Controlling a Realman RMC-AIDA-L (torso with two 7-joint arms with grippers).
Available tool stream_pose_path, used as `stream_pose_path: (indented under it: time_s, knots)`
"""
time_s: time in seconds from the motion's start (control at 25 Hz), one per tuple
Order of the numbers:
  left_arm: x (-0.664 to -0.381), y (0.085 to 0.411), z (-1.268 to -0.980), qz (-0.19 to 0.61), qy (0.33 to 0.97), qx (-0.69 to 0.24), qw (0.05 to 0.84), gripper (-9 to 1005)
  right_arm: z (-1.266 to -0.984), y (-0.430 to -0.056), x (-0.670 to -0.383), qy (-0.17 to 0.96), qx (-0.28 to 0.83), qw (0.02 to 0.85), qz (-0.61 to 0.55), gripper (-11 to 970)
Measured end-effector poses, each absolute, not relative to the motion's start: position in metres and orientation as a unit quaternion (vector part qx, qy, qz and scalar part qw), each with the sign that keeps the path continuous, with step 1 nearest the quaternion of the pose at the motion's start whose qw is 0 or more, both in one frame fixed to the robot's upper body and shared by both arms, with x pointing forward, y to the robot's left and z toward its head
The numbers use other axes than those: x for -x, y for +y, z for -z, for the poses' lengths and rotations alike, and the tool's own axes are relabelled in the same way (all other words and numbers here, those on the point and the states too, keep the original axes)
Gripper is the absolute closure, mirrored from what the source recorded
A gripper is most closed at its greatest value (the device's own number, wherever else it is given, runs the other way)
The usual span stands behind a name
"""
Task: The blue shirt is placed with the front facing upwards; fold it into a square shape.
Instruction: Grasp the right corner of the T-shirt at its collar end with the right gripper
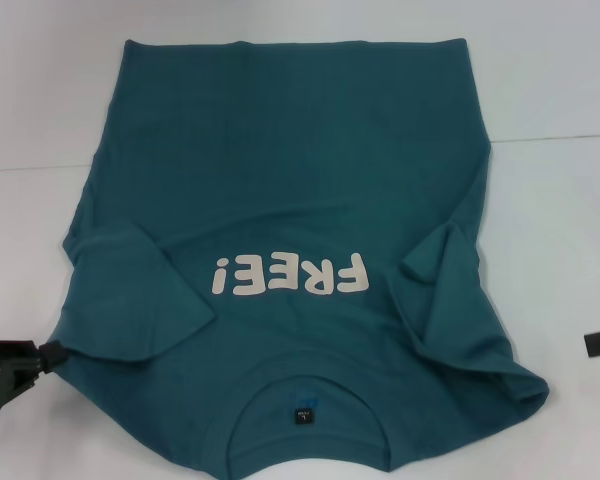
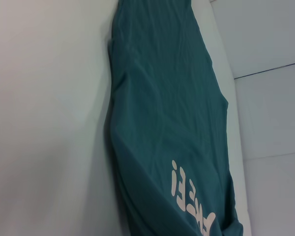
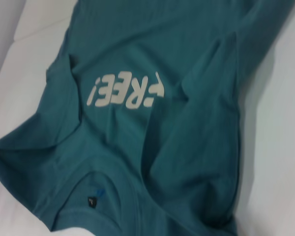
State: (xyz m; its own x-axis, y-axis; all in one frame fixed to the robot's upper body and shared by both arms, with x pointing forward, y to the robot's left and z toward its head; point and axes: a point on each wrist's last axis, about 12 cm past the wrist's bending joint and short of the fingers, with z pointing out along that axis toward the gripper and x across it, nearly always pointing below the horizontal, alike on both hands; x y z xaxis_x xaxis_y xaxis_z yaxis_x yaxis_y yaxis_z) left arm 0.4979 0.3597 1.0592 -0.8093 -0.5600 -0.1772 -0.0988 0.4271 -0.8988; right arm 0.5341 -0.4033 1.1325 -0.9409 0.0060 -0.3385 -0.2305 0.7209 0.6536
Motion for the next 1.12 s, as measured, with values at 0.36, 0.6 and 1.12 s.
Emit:
stream_pose_path:
  time_s: [0.36,0.6,1.12]
  knots:
    - [-0.498,0.361,-1.058,0.490,0.814,0.206,0.235,963,-1.119,-0.384,-0.535,0.919,0.086,0.135,-0.361,247]
    - [-0.498,0.359,-1.056,0.492,0.814,0.203,0.235,963,-1.106,-0.367,-0.542,0.924,0.081,0.129,-0.352,247]
    - [-0.499,0.359,-1.055,0.490,0.812,0.207,0.239,962,-1.098,-0.354,-0.549,0.932,0.056,0.119,-0.338,246]
